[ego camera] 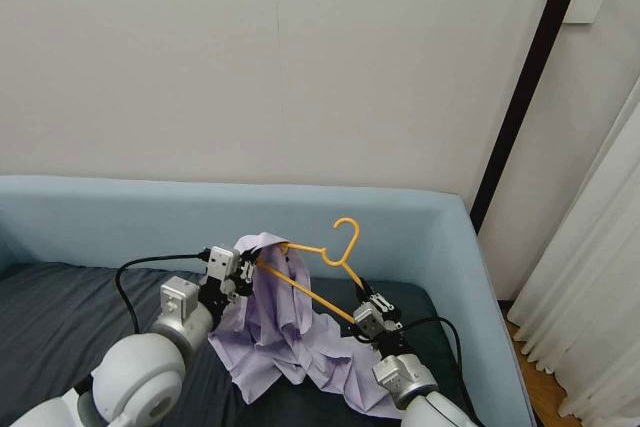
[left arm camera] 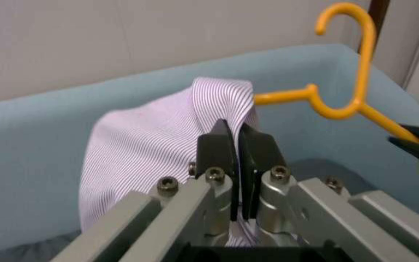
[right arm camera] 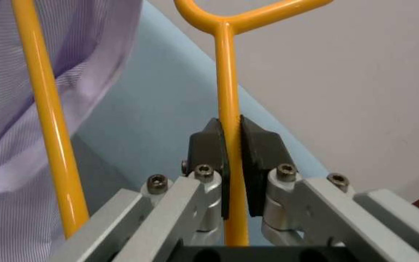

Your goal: Pick up the clothes from the sofa and hang them on the clothes hanger.

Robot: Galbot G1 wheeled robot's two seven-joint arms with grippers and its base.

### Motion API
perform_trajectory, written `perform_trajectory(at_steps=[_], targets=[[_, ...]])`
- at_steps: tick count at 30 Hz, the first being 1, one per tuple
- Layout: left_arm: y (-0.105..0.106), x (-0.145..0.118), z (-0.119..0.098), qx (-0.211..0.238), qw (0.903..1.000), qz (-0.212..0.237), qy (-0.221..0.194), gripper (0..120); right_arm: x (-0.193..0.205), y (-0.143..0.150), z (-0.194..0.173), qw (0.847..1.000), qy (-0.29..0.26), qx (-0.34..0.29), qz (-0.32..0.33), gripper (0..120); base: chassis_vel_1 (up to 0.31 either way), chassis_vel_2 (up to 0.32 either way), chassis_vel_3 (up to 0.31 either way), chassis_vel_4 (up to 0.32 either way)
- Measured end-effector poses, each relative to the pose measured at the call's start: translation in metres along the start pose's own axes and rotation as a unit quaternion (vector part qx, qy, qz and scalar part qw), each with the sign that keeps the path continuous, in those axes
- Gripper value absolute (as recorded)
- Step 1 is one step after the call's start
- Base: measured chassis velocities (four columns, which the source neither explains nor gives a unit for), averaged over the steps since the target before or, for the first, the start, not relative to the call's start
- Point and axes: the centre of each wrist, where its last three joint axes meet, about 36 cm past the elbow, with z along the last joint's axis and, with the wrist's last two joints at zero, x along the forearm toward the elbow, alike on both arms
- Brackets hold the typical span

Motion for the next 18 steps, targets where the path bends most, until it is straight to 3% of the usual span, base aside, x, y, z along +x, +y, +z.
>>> perform_trajectory(at_steps=[9, 18], targets=[[-0.028, 0.009, 0.044, 0.004, 0.9993, 0.027, 0.027, 0, -0.02, -0.014, -0.008, 1.0, -0.021, 0.015, 0.017, 5, 0.0, 0.0, 0.0, 0.0], [-0.037, -0.008, 0.06, 0.017, 0.9993, 0.03, 0.013, 0, -0.027, -0.032, -0.009, 0.999, -0.034, 0.025, 0.026, 5, 0.0, 0.0, 0.0, 0.0]])
